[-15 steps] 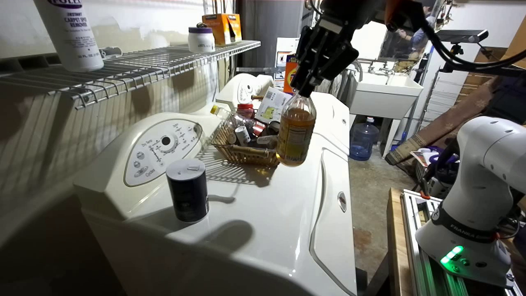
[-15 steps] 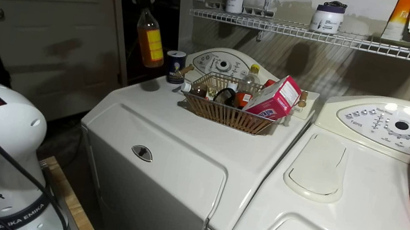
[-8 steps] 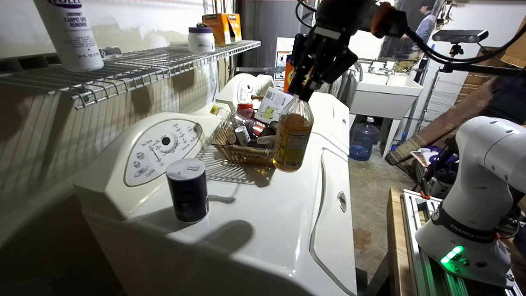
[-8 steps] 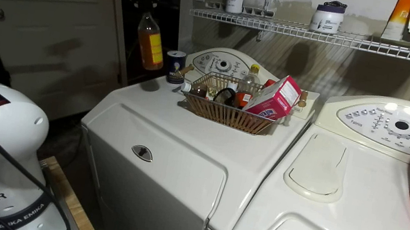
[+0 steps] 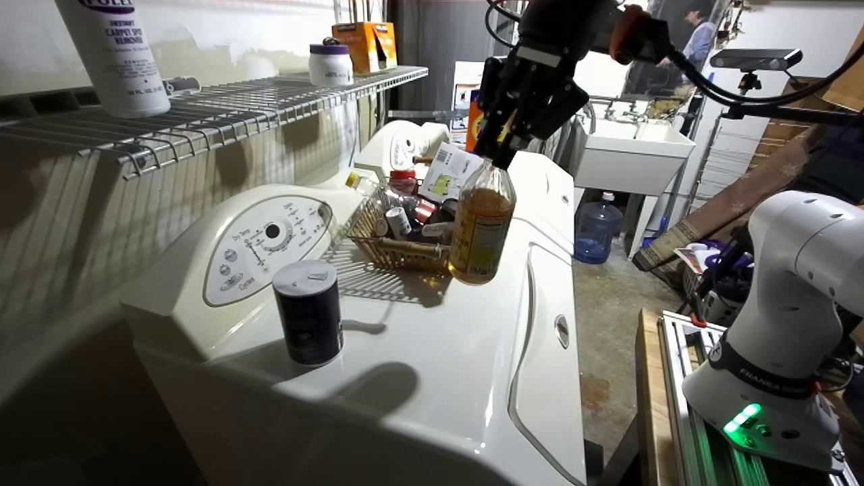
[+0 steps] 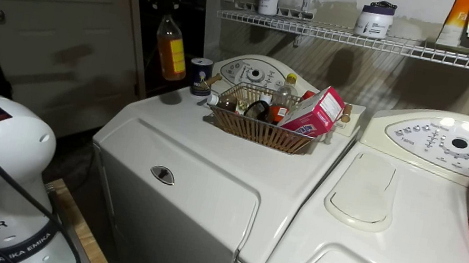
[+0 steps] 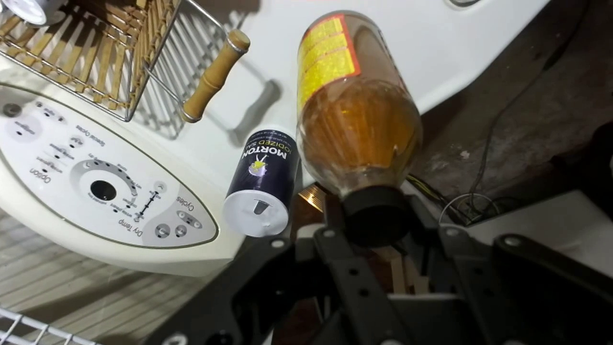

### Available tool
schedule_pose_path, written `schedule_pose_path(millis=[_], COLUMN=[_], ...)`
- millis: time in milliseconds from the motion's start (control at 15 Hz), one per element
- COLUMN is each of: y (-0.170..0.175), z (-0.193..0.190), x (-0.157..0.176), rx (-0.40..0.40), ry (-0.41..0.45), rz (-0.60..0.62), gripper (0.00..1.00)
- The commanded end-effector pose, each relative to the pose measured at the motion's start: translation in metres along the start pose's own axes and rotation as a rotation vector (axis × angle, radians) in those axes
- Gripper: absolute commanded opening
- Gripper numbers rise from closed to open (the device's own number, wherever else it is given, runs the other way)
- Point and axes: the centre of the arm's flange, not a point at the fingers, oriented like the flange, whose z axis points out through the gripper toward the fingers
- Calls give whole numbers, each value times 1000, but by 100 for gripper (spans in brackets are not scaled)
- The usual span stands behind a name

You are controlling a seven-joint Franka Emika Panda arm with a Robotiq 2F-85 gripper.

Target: Remove the big glass container from the basket and put it on the table

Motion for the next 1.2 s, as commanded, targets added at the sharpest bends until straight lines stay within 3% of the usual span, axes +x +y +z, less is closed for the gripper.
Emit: schedule_pose_path(millis=[0, 333, 733, 1133], y=[-1, 1, 17, 34], z=[11, 34, 71, 103], x=[5, 18, 25, 27], rx=[27, 42, 46, 133], ry=[23, 43, 82, 212], rz=[-9, -48, -250, -433], gripper=[10, 10, 10, 10])
